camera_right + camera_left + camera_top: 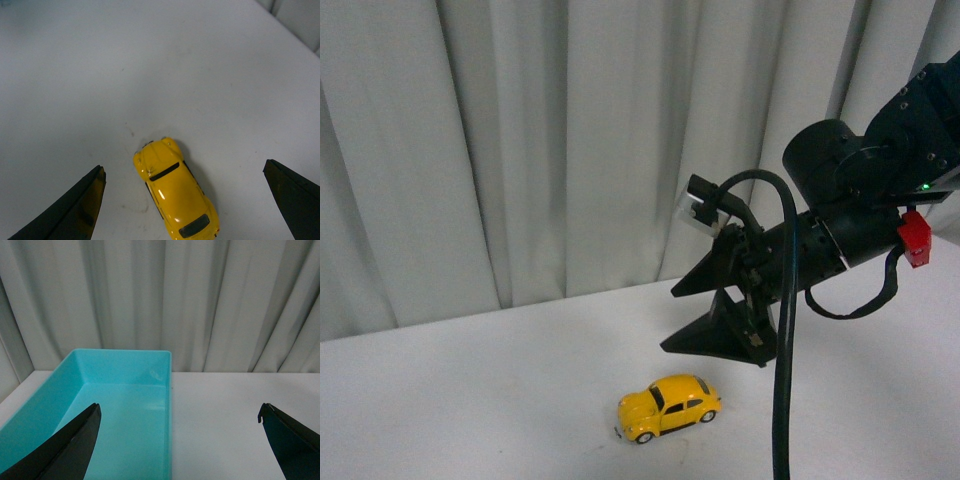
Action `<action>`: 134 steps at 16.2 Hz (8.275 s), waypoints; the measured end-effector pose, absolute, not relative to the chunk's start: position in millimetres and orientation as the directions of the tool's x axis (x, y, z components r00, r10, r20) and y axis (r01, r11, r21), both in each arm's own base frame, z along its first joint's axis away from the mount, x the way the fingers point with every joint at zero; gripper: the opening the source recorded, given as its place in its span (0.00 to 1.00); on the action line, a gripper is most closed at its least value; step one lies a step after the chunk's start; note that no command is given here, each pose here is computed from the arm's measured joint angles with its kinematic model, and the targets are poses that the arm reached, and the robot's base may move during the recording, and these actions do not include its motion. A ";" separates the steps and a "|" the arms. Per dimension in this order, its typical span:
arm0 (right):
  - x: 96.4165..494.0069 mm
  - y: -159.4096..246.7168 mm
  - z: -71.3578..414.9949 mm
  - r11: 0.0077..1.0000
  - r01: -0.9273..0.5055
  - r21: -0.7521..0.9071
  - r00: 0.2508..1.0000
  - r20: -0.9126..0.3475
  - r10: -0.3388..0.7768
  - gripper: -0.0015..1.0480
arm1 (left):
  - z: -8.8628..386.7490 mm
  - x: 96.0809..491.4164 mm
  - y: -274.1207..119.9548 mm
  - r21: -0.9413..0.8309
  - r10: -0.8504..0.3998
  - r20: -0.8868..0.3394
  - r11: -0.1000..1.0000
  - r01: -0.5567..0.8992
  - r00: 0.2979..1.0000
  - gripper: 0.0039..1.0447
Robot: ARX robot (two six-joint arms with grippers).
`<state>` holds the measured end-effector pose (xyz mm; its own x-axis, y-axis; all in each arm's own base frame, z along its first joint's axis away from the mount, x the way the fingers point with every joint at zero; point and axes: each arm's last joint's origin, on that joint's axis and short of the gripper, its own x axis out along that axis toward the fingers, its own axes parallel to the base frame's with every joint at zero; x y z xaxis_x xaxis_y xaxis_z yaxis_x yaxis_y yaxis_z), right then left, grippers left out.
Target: Wind up and store yellow beetle toy
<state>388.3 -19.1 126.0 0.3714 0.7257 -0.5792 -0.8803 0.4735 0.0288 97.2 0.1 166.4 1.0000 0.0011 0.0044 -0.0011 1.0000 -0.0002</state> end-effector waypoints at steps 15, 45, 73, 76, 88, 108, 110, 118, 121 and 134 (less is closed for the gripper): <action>424.1 -30.5 53.3 0.004 -0.997 -0.077 0.060 -0.739 0.671 0.94 | 166.4 97.2 0.1 0.000 0.001 0.004 1.000 -0.001 1.000 0.94; 408.3 -38.3 40.6 0.138 -0.980 -0.142 0.197 -0.681 0.705 0.40 | 166.4 97.2 0.1 0.000 0.001 0.004 1.000 -0.001 1.000 0.94; 332.8 -131.7 37.8 0.317 -0.934 -0.164 0.335 -0.711 0.618 0.93 | 166.4 97.2 0.1 0.000 0.001 0.004 1.000 -0.001 1.000 0.94; 333.8 -132.0 37.9 0.322 -0.931 -0.170 0.342 -0.710 0.615 0.94 | 166.4 97.2 0.1 0.000 0.001 0.004 1.000 -0.001 1.000 0.94; 367.2 -138.1 106.6 0.369 -0.849 -0.378 0.529 -0.611 0.589 0.94 | 166.4 97.2 0.1 0.000 0.001 0.004 1.000 -0.001 1.000 0.94; 171.9 1.1 221.5 1.000 -0.012 -0.019 1.000 -0.001 0.012 0.02 | 166.5 97.2 0.0 0.000 -0.003 0.006 1.000 0.003 1.000 0.94; 161.2 0.9 205.9 1.000 -0.008 -0.018 1.000 -0.017 0.008 0.02 | 166.5 97.2 0.1 0.000 0.002 0.005 1.000 -0.002 1.000 0.94; 131.1 0.7 181.6 1.000 -0.008 -0.015 1.000 -0.004 0.008 0.02 | 166.5 97.2 0.1 0.000 0.001 0.005 1.000 -0.001 1.000 0.94; 123.7 0.8 177.2 1.000 -0.008 -0.015 1.000 0.001 0.008 0.02 | 166.5 97.2 0.1 0.000 0.001 0.005 1.000 -0.001 1.000 0.94; 97.1 0.5 168.9 1.000 -0.006 -0.015 1.000 0.023 0.006 0.02 | 166.4 97.2 0.1 0.000 0.001 0.004 1.000 -0.001 1.000 0.94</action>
